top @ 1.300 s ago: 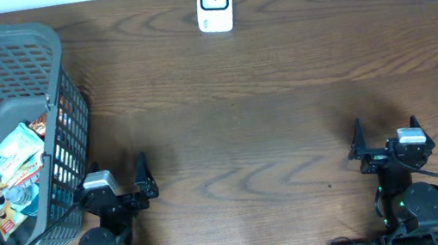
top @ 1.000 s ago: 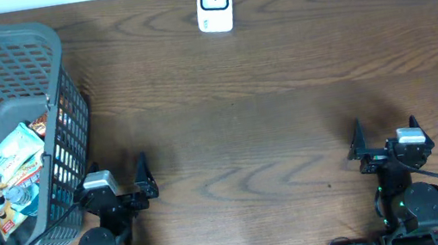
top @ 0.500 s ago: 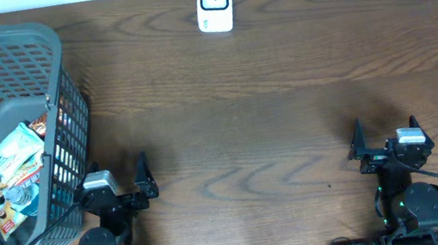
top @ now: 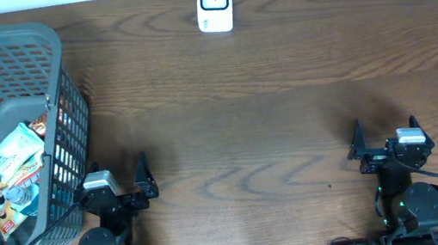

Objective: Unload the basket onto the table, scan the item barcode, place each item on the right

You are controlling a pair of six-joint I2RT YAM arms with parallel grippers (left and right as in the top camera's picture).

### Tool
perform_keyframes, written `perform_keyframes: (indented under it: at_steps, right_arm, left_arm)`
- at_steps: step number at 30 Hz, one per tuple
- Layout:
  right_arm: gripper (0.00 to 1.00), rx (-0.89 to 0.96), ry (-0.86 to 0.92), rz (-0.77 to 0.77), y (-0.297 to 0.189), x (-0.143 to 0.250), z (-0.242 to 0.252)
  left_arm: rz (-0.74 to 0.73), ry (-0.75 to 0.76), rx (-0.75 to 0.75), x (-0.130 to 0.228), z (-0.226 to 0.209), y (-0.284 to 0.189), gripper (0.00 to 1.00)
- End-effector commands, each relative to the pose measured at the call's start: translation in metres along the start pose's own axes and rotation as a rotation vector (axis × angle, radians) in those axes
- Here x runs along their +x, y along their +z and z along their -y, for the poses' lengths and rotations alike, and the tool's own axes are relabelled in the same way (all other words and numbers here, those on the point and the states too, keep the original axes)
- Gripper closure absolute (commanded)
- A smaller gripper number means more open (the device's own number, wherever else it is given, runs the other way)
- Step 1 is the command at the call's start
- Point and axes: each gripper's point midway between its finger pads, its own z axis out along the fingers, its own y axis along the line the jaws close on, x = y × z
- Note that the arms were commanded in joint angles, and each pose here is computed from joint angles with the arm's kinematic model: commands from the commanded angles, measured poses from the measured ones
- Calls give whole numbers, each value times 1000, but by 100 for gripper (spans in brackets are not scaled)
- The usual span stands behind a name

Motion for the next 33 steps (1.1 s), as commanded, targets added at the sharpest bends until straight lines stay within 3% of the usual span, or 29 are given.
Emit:
perform_keyframes:
  at_steps: [1,29,33]
  right_arm:
    - [1,-7,-16,0,0,0,-2]
    - [1,-7,-16,0,0,0,-2]
    - [1,-7,-16,0,0,0,-2]
  left_arm:
    - [-48,-10,-17,15,-5,1,2]
    - [-17,-6,-74,9,-14,1,2]
    - [-13,-39,275,-5,47,-7,2]
